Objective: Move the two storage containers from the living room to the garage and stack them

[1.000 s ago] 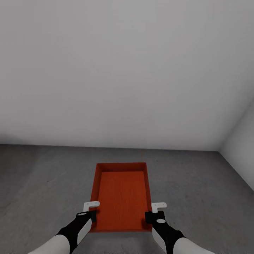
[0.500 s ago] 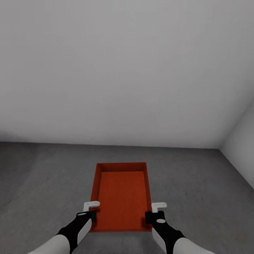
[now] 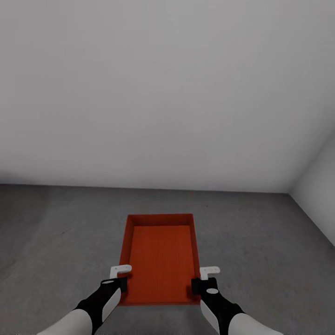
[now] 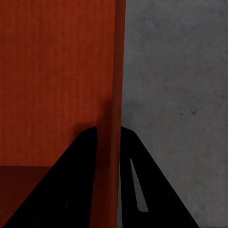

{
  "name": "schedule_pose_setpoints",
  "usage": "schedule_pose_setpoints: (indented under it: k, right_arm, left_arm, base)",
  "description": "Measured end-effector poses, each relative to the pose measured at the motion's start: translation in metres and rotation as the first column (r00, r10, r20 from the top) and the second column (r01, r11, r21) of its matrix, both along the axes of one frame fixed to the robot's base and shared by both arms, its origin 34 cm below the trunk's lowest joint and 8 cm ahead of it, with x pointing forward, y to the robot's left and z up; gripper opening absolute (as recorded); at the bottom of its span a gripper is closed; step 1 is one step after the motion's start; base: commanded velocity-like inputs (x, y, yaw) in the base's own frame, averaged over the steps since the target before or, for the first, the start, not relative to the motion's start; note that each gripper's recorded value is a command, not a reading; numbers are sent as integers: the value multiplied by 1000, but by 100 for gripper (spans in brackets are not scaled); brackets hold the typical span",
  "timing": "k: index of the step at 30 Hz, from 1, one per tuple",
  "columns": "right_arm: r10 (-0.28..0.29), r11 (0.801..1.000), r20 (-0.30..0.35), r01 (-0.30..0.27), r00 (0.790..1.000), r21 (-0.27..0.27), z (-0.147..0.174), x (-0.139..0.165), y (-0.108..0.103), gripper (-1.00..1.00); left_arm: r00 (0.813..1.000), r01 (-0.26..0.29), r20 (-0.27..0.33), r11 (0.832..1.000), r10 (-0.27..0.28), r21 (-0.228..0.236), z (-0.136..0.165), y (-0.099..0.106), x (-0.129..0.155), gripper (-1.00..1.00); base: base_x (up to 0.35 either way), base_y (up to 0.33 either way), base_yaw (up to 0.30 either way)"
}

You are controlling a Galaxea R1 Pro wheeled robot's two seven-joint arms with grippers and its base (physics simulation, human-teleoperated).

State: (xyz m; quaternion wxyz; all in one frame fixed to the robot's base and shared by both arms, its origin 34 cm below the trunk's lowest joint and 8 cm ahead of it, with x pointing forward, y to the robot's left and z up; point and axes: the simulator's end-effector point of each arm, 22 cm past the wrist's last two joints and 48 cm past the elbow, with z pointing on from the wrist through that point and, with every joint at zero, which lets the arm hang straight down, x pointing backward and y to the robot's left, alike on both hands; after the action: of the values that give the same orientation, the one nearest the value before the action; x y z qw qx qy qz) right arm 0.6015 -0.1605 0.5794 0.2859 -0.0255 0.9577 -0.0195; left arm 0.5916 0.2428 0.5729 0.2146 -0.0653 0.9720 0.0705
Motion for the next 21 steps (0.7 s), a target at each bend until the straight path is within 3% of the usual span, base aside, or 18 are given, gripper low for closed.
schedule_pose_setpoints:
  k: [21]
  right_arm:
    - [1,1000,-37,-1,999,0,-16,-12,0,-100]
  left_arm:
    - [999,-1,-37,1000,1,0,-16,0,-12,-100]
  base:
    - [0,0,0]
